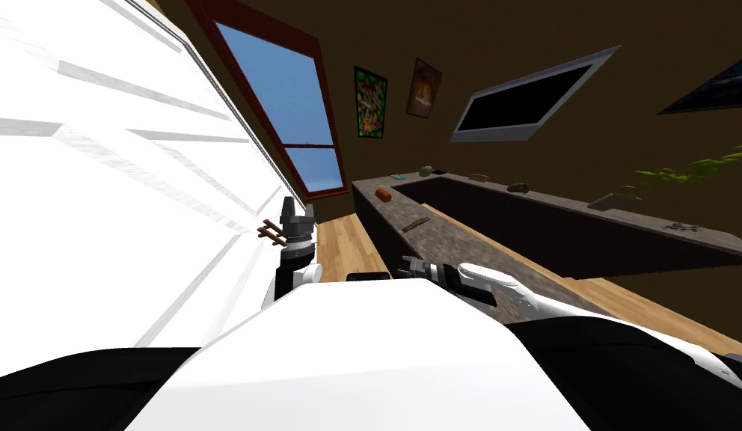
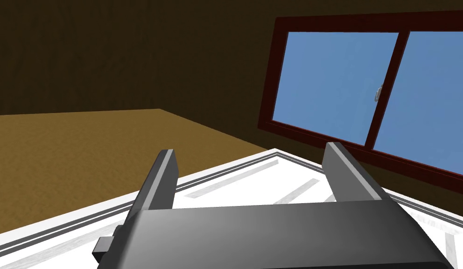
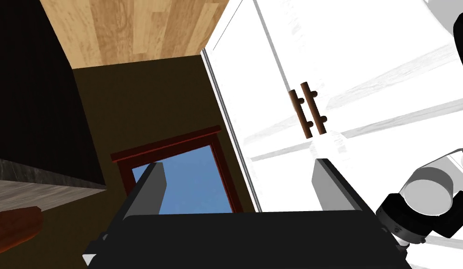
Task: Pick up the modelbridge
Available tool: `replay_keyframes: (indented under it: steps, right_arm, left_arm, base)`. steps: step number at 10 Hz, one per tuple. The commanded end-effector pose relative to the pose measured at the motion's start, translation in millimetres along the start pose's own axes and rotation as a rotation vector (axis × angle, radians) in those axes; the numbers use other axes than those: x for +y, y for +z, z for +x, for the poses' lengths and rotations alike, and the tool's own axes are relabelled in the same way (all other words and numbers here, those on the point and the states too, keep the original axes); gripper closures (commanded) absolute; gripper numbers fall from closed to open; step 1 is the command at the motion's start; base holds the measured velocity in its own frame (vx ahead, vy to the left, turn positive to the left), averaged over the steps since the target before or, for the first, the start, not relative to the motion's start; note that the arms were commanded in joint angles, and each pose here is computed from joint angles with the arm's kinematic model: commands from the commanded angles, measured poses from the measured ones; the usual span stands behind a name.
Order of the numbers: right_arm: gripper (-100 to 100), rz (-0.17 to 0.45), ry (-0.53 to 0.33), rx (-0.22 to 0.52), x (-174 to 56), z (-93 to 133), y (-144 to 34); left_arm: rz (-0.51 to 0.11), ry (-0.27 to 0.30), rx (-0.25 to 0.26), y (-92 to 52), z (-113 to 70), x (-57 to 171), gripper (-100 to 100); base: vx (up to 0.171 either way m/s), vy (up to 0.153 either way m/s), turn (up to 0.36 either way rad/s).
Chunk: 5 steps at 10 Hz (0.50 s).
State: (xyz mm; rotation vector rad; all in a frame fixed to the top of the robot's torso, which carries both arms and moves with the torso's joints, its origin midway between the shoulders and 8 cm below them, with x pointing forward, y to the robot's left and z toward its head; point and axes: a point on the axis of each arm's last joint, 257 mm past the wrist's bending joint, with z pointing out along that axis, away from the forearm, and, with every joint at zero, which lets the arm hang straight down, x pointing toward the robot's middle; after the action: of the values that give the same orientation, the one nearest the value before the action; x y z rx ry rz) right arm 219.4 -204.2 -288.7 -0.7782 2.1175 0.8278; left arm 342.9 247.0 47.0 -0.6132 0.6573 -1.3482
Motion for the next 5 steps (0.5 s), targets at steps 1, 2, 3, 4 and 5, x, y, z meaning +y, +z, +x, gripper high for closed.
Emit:
replay_keyframes:
  steps: [1,2,3,4,5]
  right_arm:
    - [-100,0.025,-0.051,0.077,-12.3,22.6,-11.4]
    - [-100,0.029,-0.063,0.099,-15.5,25.6,-16.5]
    - [-100,0.03,-0.068,0.109,-17.0,26.8,-18.9]
    - [-100,0.053,-0.115,0.177,-29.2,46.6,-30.9]
    - [-100,0.058,-0.13,0.205,-33.7,49.5,-38.2]
  left_arm:
    - [0.0,0.0,0.0,0.0,0.0,0.0,0]
    - [0.0,0.0,0.0,0.1,0.1,0.0,0]
    - [0.0,0.0,0.0,0.0,0.0,0.0,0]
    - [0.0,0.0,0.0,0.0,0.0,0.0,0]
    - [0.0,0.0,0.0,0.0,0.1,0.0,0]
  base:
    - [0.014,-0.002,0.305]
    - [0.016,-0.015,0.168]
    - [0.009,-0.01,-0.028]
    - [0.017,-0.006,0.285]
    - [0.018,-0.019,0.171]
